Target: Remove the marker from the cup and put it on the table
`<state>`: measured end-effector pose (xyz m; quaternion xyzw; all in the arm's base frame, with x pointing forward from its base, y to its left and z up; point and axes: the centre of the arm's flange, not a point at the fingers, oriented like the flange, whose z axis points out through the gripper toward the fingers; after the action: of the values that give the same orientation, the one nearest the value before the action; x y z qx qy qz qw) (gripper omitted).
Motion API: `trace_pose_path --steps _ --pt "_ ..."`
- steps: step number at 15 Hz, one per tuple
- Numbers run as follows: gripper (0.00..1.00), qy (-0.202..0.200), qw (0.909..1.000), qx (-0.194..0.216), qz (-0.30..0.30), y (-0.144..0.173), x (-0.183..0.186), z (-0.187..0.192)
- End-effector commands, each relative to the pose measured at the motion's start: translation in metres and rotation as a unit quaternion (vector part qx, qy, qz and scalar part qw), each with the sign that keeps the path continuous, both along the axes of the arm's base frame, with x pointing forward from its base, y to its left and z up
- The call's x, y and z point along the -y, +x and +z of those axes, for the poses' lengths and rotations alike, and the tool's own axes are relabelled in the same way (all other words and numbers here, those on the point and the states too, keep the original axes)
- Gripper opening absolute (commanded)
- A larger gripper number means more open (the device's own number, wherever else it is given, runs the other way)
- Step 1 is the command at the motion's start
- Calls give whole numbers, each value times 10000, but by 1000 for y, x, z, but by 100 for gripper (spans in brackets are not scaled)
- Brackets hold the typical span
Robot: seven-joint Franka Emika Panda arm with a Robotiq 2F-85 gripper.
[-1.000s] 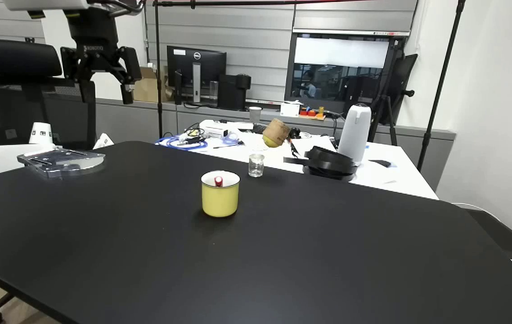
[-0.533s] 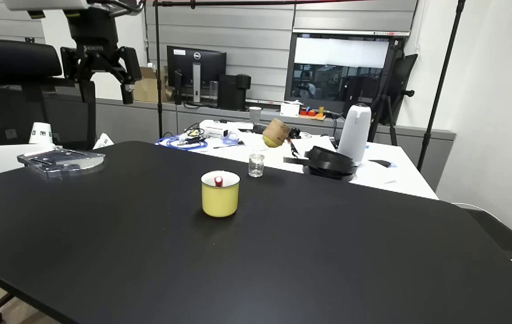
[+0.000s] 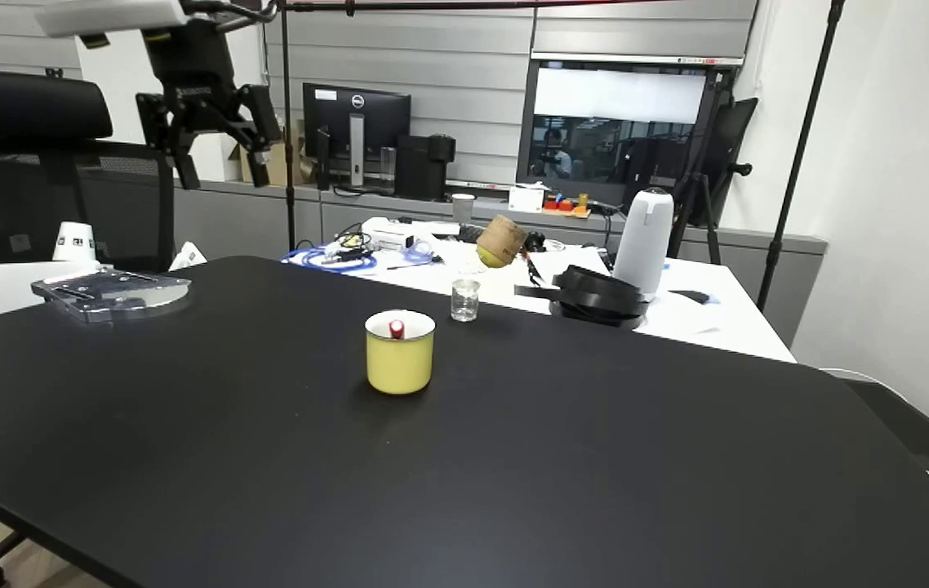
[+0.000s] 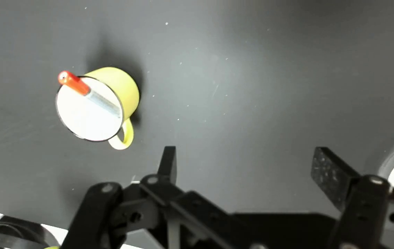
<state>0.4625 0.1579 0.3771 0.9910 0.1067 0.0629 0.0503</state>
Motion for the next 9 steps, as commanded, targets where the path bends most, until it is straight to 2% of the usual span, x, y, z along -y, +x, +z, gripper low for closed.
trace_pose_path --steps 1,5,9 --pt "100 -157 9971 582 -464 31 39 -21" --pt "100 -261 9885 1088 -1022 65 99 -48" --pt "100 -386 9828 1077 -1449 80 140 -73"
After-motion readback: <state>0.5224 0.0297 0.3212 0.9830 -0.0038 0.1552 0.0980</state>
